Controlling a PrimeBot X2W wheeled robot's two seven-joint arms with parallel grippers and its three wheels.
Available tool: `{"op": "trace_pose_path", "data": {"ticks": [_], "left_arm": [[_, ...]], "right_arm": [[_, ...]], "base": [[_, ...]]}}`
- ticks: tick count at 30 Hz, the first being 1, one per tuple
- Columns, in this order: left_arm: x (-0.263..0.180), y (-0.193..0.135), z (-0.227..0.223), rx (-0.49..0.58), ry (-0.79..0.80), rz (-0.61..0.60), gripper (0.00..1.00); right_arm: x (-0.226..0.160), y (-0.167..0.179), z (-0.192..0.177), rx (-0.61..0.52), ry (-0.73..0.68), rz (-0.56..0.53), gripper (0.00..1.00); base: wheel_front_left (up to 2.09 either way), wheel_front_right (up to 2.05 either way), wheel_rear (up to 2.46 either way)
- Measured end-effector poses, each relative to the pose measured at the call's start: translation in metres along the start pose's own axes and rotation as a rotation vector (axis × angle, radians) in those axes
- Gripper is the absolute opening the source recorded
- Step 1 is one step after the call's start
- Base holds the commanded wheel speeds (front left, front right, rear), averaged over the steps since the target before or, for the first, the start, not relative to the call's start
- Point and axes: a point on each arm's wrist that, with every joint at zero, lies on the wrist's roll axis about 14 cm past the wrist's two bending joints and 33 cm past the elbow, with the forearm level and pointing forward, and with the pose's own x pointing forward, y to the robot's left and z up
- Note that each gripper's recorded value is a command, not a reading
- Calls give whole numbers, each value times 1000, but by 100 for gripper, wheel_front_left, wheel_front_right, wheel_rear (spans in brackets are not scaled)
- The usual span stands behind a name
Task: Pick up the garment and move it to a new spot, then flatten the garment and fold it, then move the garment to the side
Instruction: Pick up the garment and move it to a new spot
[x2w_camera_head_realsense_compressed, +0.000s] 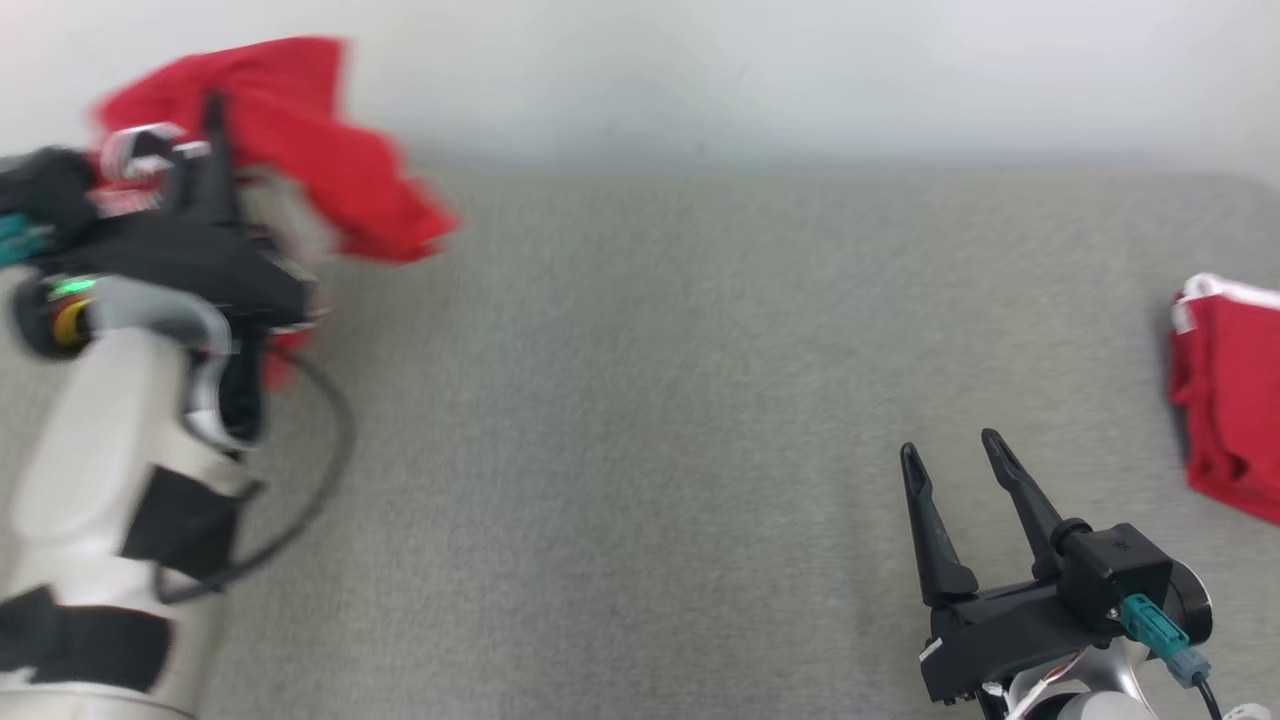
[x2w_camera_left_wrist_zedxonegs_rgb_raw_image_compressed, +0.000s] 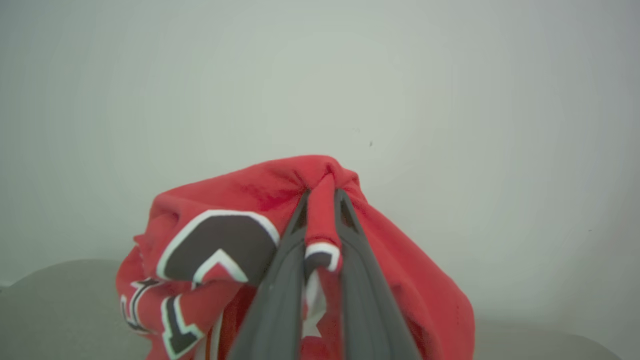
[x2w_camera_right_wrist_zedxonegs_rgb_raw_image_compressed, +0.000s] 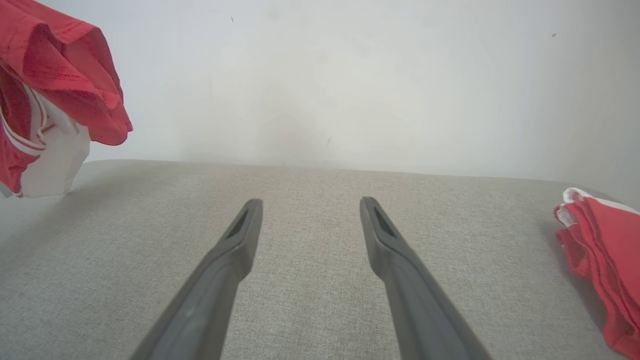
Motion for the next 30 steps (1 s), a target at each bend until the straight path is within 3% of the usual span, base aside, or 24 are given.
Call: {"op": "trace_pose_path", "data": {"ticks": [7,13,16,23,24,25,30], "left_arm": [[-17,-141,28,-63,-42,-338,0],[-56,-219,3,-133,39,-521,0],[-74,-239,-29,-161,124,-562,0],[-107,-233,-137,-163,371,-527,0],[-109,-232,-147,-156,386,-529,63],[-112,-230,-155,-148,393,-528,100],[-125,-206,-195,-98,458,-497,100]], "right_arm": [[-26,-14,26,4,-73,-58,100],[-49,-34,30,25,-94,-133,100],[-58,-44,27,34,-91,-169,100],[-70,-57,18,53,-80,-221,100],[-71,-58,15,57,-72,-227,100],[-72,-59,13,58,-68,-232,100],[-76,-66,10,61,-62,-258,100]], "base": [[0,0,0],[0,0,0],[0,0,0],[0,0,0],[0,0,0],[0,0,0],[0,0,0]]}}
